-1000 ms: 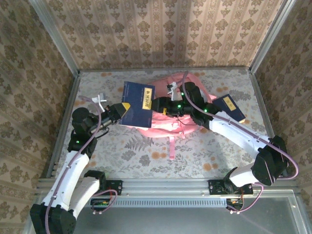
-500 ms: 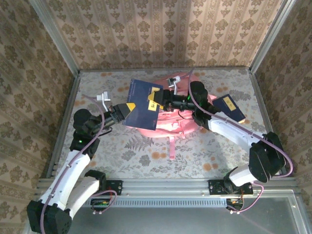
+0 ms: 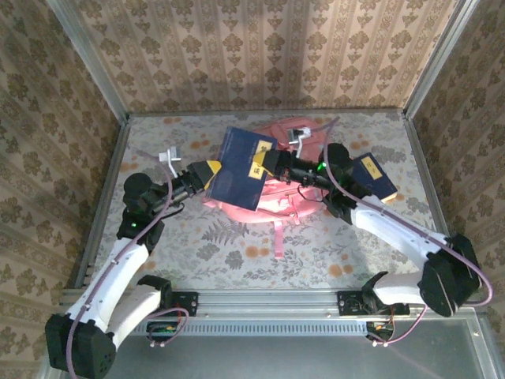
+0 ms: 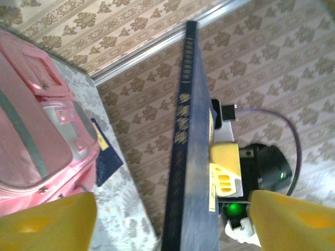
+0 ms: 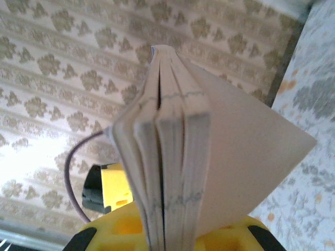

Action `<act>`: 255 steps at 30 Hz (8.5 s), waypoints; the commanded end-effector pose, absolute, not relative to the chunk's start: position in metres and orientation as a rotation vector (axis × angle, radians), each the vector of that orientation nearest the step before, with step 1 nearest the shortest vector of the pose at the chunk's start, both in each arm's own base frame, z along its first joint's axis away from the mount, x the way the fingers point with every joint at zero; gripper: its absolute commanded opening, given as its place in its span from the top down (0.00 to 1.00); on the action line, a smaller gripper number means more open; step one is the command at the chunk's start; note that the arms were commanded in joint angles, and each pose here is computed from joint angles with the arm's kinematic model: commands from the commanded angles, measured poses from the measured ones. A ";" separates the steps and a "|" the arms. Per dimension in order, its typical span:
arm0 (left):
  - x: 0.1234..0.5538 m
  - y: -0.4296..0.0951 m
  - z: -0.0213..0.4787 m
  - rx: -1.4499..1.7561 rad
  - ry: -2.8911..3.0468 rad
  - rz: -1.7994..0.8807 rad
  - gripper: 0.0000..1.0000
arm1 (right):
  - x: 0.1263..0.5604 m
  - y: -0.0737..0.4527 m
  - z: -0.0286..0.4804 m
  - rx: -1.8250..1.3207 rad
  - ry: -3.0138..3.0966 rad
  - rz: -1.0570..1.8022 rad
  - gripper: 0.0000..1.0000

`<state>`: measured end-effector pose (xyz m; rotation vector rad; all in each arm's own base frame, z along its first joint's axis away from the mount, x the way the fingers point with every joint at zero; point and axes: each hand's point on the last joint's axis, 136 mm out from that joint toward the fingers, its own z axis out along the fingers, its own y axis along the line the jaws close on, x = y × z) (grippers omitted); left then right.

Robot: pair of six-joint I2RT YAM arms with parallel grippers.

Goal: Pack the student bag

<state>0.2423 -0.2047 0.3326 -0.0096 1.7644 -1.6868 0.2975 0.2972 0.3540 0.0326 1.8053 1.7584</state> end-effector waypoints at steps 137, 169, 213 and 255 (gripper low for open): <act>0.246 -0.116 0.263 -0.320 2.076 -0.953 1.00 | 0.397 0.272 0.372 -0.432 2.092 1.727 1.00; 0.339 -0.269 0.284 -0.088 1.871 -1.767 1.00 | 0.379 0.238 0.401 -0.506 1.946 1.797 1.00; 0.339 -0.291 0.216 -0.168 2.096 -1.580 0.17 | 0.399 0.211 0.377 -0.282 2.034 1.530 1.00; 0.258 -0.226 0.259 0.166 2.209 -0.943 0.18 | 0.426 -0.029 0.168 0.582 2.421 0.020 0.64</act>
